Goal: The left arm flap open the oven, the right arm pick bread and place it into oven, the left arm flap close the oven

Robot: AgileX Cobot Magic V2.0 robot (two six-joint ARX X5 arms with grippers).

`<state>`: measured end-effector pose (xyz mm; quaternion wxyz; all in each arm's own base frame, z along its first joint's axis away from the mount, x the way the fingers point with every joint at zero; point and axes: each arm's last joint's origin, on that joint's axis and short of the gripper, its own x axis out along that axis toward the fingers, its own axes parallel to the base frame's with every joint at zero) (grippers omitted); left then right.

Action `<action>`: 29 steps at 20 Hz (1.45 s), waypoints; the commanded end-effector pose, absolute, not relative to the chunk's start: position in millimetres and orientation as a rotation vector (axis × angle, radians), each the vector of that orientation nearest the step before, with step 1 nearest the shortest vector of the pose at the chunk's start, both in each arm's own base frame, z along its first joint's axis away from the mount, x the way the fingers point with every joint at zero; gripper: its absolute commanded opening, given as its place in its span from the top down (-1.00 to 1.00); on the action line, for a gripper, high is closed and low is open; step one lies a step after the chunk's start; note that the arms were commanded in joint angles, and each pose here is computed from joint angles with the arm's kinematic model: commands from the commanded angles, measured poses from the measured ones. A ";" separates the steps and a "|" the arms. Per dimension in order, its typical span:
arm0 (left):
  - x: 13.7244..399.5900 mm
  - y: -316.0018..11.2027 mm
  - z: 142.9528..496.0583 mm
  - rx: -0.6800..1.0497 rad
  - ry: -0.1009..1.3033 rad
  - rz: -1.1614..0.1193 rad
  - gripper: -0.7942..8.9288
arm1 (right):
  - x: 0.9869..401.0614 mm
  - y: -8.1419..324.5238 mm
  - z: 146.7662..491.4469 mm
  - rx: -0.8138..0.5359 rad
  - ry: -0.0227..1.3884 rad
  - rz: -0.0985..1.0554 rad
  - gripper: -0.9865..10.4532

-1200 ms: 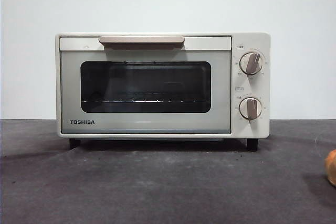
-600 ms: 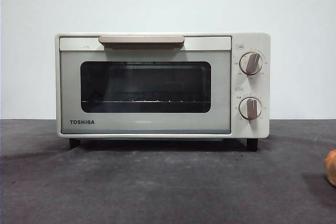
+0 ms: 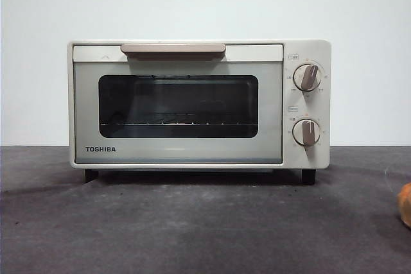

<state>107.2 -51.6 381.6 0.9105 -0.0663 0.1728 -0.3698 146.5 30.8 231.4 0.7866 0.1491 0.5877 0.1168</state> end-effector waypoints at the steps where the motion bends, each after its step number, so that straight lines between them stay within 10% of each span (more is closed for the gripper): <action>1: 106.3 -51.8 388.2 -0.124 0.331 -0.770 -0.12 | 159.8 34.4 215.7 0.333 1.311 0.179 -0.13; 12: 106.2 -51.8 387.5 -0.124 0.338 -0.769 -0.12 | 193.8 66.7 175.3 0.173 1.385 0.124 -0.10; 20: 106.7 -51.4 387.4 -0.121 0.337 -0.749 -0.12 | 195.7 79.4 169.4 0.110 1.385 0.159 0.51; 29: 124.7 -56.1 380.5 -0.113 0.396 -0.678 0.09 | 166.1 72.1 230.2 0.225 1.226 0.334 0.54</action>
